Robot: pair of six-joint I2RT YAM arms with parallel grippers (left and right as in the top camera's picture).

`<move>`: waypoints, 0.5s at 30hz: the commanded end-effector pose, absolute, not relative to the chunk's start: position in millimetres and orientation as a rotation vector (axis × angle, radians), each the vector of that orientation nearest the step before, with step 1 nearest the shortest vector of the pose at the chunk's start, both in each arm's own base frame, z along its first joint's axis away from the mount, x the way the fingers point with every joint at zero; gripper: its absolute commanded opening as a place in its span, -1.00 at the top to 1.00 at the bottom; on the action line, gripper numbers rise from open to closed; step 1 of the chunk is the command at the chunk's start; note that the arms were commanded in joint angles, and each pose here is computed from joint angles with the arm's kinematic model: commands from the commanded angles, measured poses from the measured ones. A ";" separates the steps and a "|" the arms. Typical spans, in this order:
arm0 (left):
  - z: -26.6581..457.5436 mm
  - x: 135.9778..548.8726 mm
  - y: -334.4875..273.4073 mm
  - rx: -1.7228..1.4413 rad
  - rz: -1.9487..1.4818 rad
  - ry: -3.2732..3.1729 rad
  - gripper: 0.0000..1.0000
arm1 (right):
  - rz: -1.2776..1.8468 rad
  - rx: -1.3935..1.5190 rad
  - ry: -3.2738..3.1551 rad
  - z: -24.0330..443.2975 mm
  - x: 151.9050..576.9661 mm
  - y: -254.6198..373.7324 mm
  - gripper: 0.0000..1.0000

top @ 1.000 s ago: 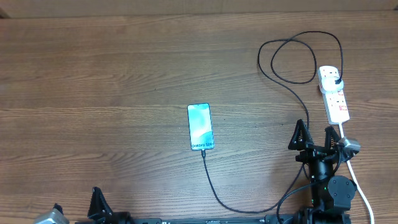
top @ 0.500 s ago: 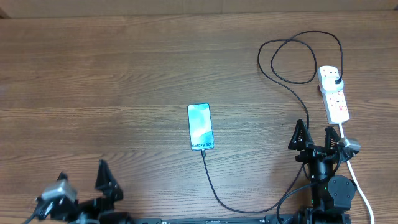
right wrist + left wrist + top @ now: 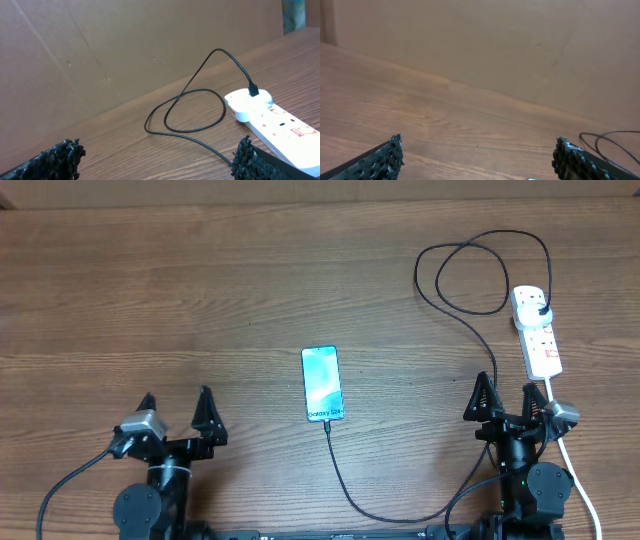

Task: Plug charger to phone and switch on socket

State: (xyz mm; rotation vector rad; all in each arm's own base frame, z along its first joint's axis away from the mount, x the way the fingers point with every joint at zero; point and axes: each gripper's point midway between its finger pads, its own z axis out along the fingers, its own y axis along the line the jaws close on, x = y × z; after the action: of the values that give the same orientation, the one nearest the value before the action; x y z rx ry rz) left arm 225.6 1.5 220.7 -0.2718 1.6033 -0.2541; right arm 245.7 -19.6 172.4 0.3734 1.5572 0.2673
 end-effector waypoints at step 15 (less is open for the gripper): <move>169.9 246.6 -5.7 -0.191 -0.248 1.584 -0.99 | 0.255 0.372 1.554 170.1 245.6 -20.6 -1.00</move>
State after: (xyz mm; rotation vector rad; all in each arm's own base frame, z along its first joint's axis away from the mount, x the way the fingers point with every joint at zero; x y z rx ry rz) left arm 247.0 -4.3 169.1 -0.2368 1.5876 -0.2822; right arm 245.7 -19.5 172.2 0.3733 1.5580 0.2675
